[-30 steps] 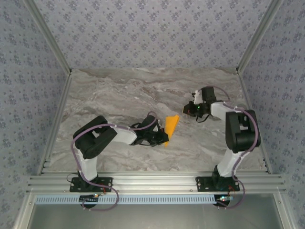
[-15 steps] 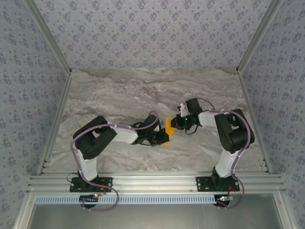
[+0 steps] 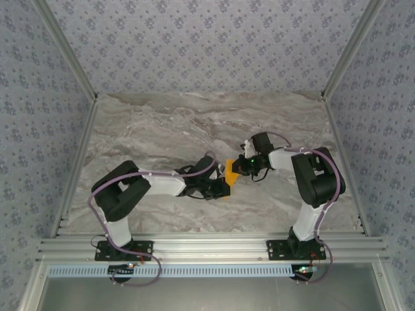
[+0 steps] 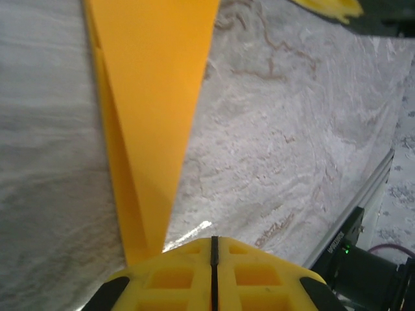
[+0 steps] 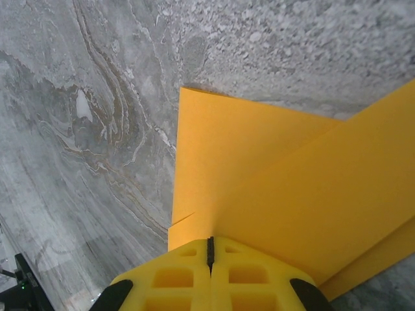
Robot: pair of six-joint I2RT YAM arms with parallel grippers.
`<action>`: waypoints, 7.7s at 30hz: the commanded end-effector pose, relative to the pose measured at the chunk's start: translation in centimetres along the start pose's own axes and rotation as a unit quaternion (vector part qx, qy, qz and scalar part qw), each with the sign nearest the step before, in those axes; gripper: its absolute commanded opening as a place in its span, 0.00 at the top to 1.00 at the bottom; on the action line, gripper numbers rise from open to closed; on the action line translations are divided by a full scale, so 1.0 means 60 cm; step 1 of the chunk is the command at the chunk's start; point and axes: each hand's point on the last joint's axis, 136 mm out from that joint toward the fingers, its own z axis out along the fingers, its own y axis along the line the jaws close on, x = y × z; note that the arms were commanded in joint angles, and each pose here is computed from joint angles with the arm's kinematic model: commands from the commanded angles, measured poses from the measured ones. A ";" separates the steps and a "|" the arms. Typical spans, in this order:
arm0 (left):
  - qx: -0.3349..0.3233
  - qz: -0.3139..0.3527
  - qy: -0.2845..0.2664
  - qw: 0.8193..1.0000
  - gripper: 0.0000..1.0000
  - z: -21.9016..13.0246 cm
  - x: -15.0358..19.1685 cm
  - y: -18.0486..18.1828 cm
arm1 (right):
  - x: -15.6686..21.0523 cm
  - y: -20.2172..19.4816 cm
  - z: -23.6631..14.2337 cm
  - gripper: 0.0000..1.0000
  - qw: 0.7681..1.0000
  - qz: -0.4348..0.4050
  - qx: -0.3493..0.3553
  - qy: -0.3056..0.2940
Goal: Fold a paper plane with a square sheet of paper (fold left side to right side)
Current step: Fold the wing for the fifth time at the center of the table, then pick up the paper plane at the center of the table, then place the paper plane at the center of the table, then pick up the paper plane at the center of the table, then place the paper plane at the center of the table.
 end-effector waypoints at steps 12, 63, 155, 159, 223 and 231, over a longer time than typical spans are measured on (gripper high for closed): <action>-0.029 -0.007 0.007 1.000 0.92 0.024 0.008 0.030 | 0.031 -0.053 0.016 1.00 0.997 0.013 0.071 0.034; -0.046 -0.010 0.007 0.999 0.85 0.009 -0.039 0.034 | 0.042 -0.077 0.016 1.00 0.992 0.023 0.109 0.063; -0.215 0.049 -0.346 0.912 0.14 -0.401 -0.041 0.115 | 0.103 0.049 -0.144 0.45 0.965 -0.144 0.213 -0.045; -0.207 0.054 -0.350 0.912 0.11 -0.404 -0.038 0.113 | 0.131 0.049 -0.111 0.45 0.974 -0.154 0.168 -0.001; -0.195 0.065 -0.323 0.924 0.02 -0.415 0.001 0.126 | -0.149 -0.017 0.018 0.85 0.930 -0.030 0.365 0.009; -0.194 0.064 -0.326 0.923 0.02 -0.418 -0.001 0.122 | -0.142 -0.011 0.017 0.76 0.931 -0.045 0.363 0.019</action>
